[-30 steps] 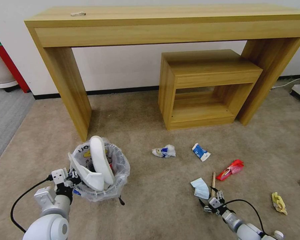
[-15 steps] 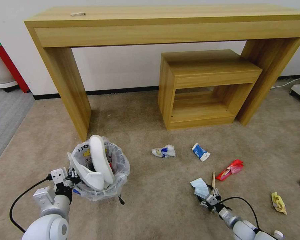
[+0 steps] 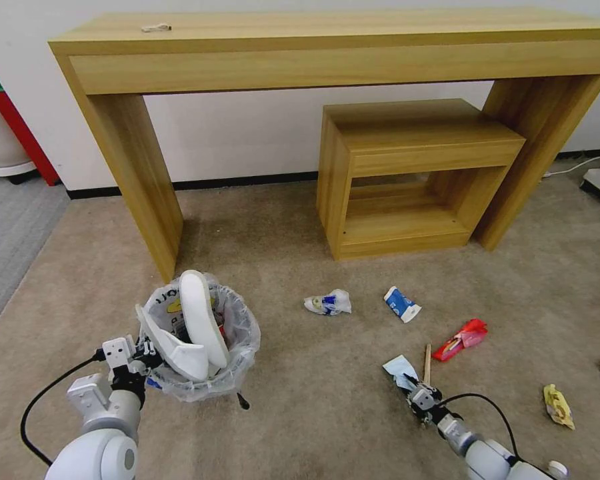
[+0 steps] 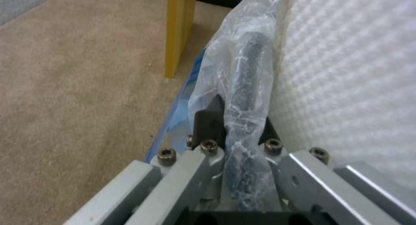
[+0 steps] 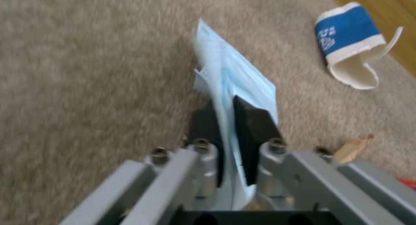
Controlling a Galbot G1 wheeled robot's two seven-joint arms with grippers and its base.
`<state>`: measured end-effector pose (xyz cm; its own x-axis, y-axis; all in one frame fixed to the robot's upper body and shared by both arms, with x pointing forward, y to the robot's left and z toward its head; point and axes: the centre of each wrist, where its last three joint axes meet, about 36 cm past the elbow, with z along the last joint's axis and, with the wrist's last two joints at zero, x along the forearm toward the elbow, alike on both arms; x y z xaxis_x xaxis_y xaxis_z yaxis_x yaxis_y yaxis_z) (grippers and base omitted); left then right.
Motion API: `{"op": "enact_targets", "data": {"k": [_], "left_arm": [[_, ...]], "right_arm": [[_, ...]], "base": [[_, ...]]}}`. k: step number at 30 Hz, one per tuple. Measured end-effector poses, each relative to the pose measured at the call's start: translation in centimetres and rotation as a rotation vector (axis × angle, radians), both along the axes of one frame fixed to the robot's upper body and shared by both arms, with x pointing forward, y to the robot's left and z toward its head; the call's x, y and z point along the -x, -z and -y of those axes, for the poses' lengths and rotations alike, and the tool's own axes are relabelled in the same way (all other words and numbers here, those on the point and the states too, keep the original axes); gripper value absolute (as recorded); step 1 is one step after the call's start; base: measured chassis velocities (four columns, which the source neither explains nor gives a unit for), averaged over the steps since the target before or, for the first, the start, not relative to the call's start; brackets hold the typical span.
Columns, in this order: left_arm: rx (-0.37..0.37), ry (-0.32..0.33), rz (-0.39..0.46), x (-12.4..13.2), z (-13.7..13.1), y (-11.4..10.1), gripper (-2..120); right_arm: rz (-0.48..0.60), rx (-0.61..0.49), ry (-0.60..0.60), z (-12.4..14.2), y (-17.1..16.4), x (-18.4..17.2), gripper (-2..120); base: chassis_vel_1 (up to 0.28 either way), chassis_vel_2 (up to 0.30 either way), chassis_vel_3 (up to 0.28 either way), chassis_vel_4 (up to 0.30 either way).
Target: Pick up the trash bin and place the garbage on the floor into it.
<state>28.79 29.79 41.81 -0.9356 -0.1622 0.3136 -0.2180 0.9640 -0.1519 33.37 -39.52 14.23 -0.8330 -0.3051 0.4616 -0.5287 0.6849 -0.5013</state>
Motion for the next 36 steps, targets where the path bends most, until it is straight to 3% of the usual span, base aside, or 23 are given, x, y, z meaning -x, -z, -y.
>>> {"op": "enact_targets", "data": {"k": [3, 10, 14, 17, 19, 20, 21, 24, 27, 29, 36], "left_arm": [[0.0, 0.0, 0.0, 0.0, 0.0, 0.0, 2], [-0.002, -0.003, -0.007, 0.0, -0.1, 0.2, 2], [-0.005, -0.005, -0.015, 0.0, -0.1, 0.5, 2], [-0.009, -0.005, -0.023, -0.1, -0.1, 0.8, 2], [-0.01, -0.005, -0.025, -0.1, -0.1, 0.9, 2], [-0.013, -0.001, -0.027, -0.1, 0.0, 0.9, 2], [-0.013, -0.001, -0.027, -0.1, 0.0, 0.9, 2], [-0.016, 0.011, -0.032, -0.1, 0.3, 0.8, 2], [-0.019, 0.016, -0.032, 0.0, 0.4, 0.6, 2], [-0.019, 0.023, -0.031, 0.0, 0.6, 0.4, 2], [-0.02, 0.026, -0.025, 0.2, 0.8, -0.1, 2]], "right_arm": [[0.01, -0.015, -0.002, 0.0, -0.2, -0.1, 0], [0.045, -0.09, 0.005, -0.2, -1.6, -0.7, 0], [0.098, -0.188, 0.0, -0.9, -4.0, -1.7, 0], [0.191, -0.348, -0.024, -2.2, -8.7, -3.6, 0], [0.207, -0.374, -0.031, -2.4, -9.6, -4.0, 0], [0.251, -0.462, -0.068, -3.3, -12.8, -5.3, 0], [0.251, -0.462, -0.068, -3.3, -12.8, -5.3, 0], [0.333, -0.638, -0.268, -7.0, -20.7, -8.1, 0], [0.331, -0.691, -0.347, -8.5, -22.9, -8.4, 0], [0.297, -0.794, -0.458, -11.1, -25.3, -8.3, 0], [0.223, -0.939, -0.586, -15.7, -26.9, -8.3, 0]], "base": [[0.0, 0.0, 0.0, 0.0], [0.0, 0.0, 0.0, 0.0], [0.0, 0.0, 0.0, 0.0], [0.0, 0.0, 0.0, 0.0], [0.0, 0.0, 0.0, 0.0], [0.0, 0.0, 0.0, 0.0], [0.0, 0.0, 0.0, 0.0], [0.0, 0.0, 0.0, 0.0], [0.0, 0.0, 0.0, 0.0], [0.0, 0.0, 0.0, 0.0], [0.0, 0.0, 0.0, 0.0]]}}
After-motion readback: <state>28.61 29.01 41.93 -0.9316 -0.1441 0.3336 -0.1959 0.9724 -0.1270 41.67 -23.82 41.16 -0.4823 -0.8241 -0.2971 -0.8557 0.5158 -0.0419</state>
